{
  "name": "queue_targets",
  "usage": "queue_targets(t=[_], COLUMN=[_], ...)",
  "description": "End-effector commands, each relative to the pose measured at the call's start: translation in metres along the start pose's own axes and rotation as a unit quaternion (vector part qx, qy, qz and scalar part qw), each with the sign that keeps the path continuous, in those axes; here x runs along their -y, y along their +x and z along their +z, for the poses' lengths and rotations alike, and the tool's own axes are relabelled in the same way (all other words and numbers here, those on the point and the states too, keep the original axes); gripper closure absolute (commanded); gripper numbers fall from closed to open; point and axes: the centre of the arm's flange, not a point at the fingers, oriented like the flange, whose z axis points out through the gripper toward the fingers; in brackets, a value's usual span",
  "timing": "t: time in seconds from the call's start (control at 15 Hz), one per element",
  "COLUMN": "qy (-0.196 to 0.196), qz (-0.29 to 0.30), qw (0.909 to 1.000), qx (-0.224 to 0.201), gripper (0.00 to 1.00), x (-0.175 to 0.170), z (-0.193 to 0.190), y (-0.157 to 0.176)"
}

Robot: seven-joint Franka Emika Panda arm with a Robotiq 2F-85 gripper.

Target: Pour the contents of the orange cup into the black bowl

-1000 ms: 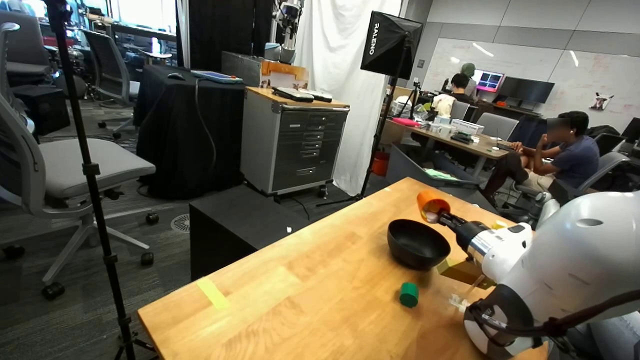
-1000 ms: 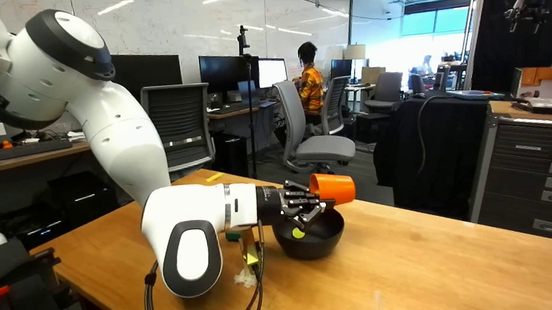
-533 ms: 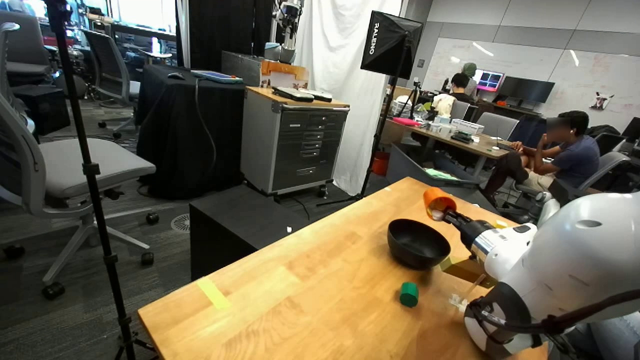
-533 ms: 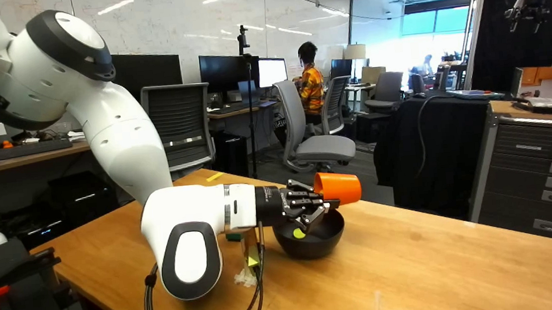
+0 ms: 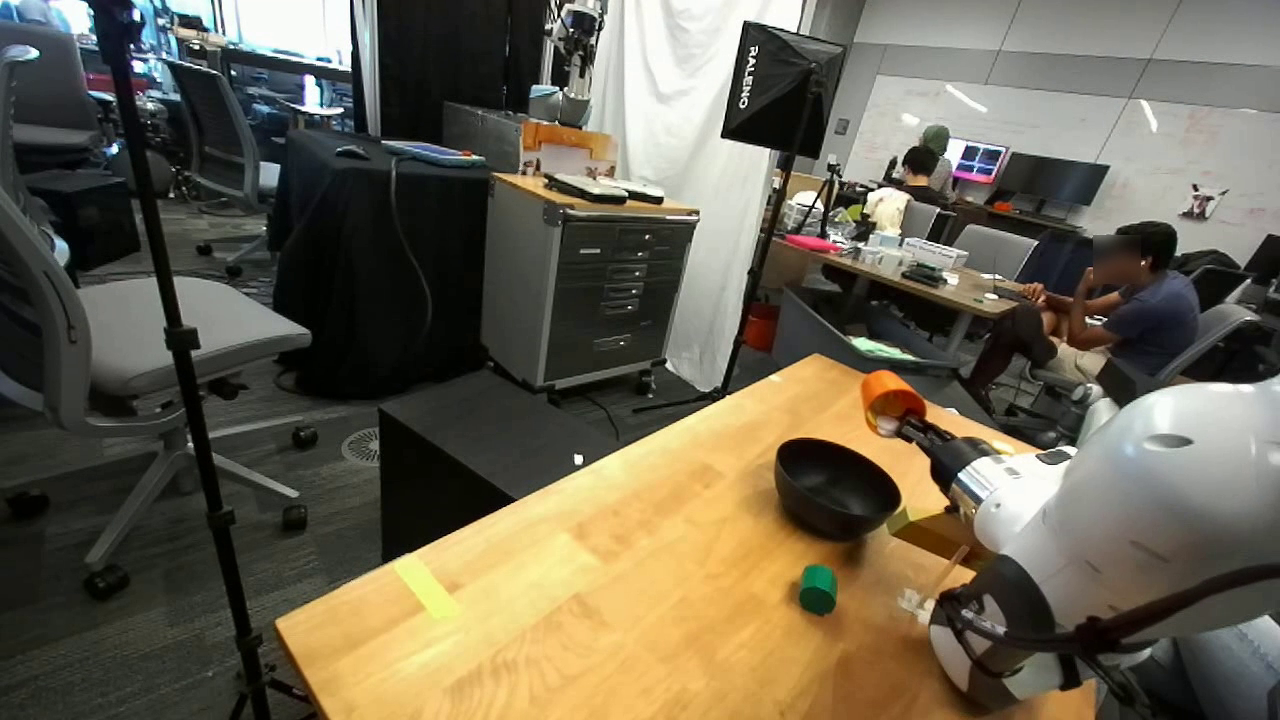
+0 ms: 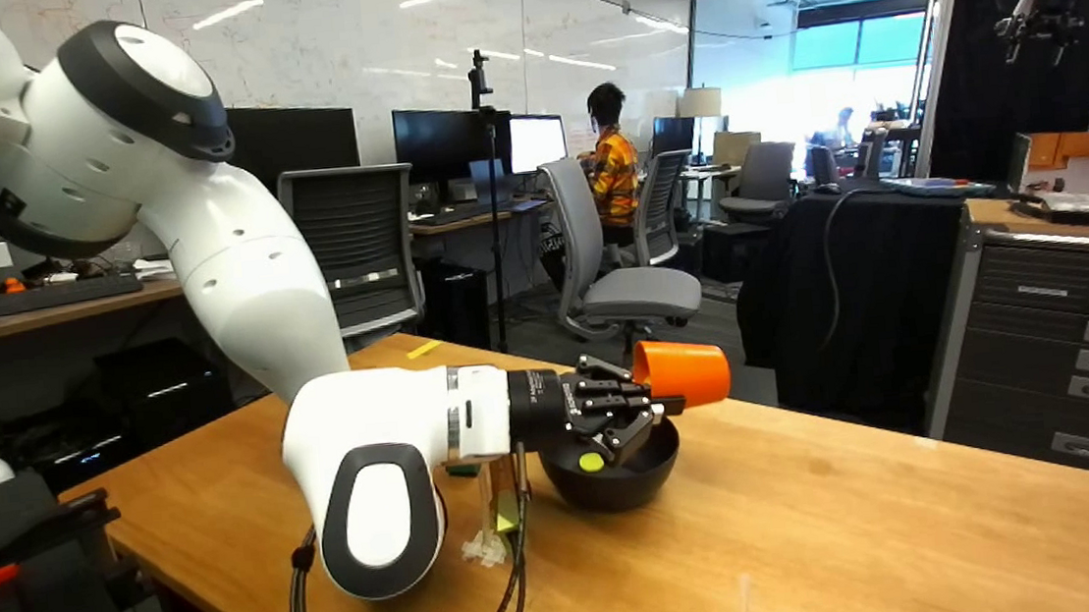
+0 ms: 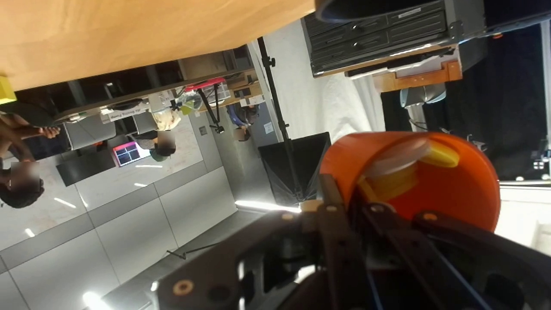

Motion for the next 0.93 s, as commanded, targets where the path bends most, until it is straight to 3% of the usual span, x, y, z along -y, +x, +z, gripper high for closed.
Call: queue_targets(t=[0.0,0.87], qy=[0.013,0.009], qz=[-0.007,-0.057], qw=[0.9992,0.9952], qx=[-0.037,-0.079], gripper=[0.99,0.99], x=[-0.005,0.006], z=[0.007,0.012], y=[-0.002,-0.012])
